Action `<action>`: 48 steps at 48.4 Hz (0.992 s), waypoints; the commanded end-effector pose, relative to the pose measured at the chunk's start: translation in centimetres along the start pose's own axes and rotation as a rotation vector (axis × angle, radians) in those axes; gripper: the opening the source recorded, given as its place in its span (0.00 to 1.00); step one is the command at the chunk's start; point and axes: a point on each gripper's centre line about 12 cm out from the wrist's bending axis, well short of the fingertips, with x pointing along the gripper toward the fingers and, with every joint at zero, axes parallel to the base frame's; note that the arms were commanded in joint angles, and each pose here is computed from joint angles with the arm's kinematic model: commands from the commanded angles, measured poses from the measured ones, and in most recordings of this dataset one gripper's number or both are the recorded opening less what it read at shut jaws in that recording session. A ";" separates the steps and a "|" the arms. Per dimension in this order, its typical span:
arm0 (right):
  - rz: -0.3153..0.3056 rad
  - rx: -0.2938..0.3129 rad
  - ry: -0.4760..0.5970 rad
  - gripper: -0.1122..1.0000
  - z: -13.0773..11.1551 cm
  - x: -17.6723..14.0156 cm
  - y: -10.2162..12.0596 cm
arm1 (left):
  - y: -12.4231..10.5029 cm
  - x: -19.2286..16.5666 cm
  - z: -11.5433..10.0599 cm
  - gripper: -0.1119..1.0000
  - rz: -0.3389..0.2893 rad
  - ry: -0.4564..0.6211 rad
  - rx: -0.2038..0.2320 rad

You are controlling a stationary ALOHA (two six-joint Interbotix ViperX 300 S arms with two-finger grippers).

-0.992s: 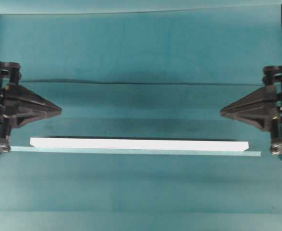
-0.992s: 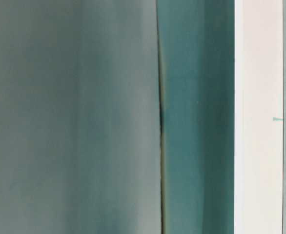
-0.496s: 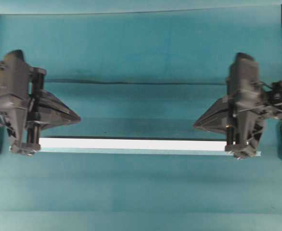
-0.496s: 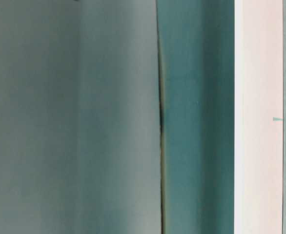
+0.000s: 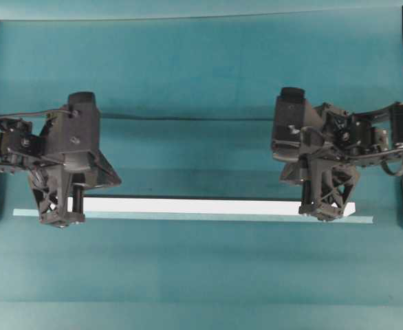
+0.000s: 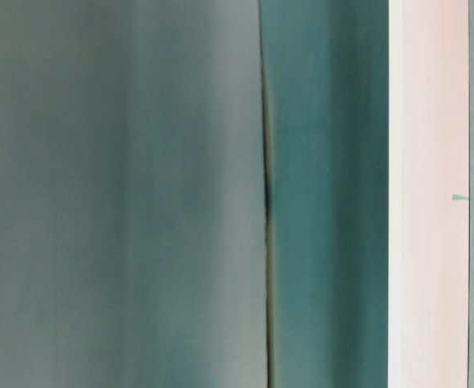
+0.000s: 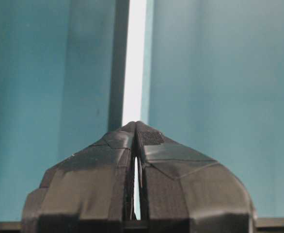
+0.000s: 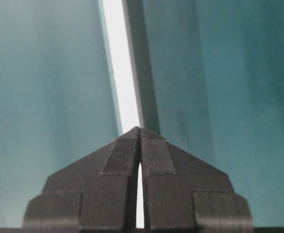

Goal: Lift a wooden board with both hands.
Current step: 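Move both grippers inward over the two ends of the white board, then lower both open grippers around the white board near each end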

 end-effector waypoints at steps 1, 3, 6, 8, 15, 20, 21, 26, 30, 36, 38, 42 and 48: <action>-0.009 -0.002 0.024 0.11 0.2 0.3 -0.1 | 0.1 -0.2 0.6 0.09 0.004 -0.011 0.003; -0.015 -0.005 0.040 0.11 0.3 0.6 -0.1 | 0.1 0.0 0.5 0.09 0.005 0.000 0.007; -0.023 -0.011 0.055 0.11 0.4 0.9 -0.2 | 0.2 0.3 0.3 0.09 0.007 0.016 0.007; -0.027 -0.016 0.063 0.11 0.4 1.2 -0.3 | 0.2 0.4 0.2 0.09 0.008 0.026 0.005; -0.045 -0.027 0.072 0.11 0.8 1.7 -0.5 | 0.4 0.8 -0.2 0.15 0.015 0.048 -0.002; -0.047 -0.019 0.081 0.11 0.9 1.9 -0.6 | 0.7 1.0 -0.6 0.31 0.020 0.060 -0.019; -0.048 -0.017 0.081 0.11 1.0 1.9 -0.7 | 0.7 1.0 -0.7 0.35 0.022 0.061 -0.019; -0.049 -0.017 0.085 0.16 1.1 2.2 -0.8 | 0.8 1.1 -0.9 0.63 0.023 0.068 -0.019; -0.050 -0.018 0.087 0.26 1.1 2.4 -0.9 | 0.7 1.2 -1.1 0.84 0.020 0.072 -0.006; -0.049 -0.012 0.087 0.56 1.0 2.5 -0.9 | 0.6 1.4 -1.2 0.91 0.019 0.080 0.006; -0.048 -0.011 0.085 0.67 1.0 2.5 -0.8 | 0.7 1.5 -1.3 0.90 0.021 0.085 0.006; -0.043 -0.029 0.088 0.86 0.7 2.7 -0.5 | 0.7 1.8 -1.5 0.91 0.021 0.092 0.006; -0.041 -0.030 0.090 0.96 0.5 3.0 -0.3 | 0.7 2.4 -1.9 0.94 0.022 0.112 0.003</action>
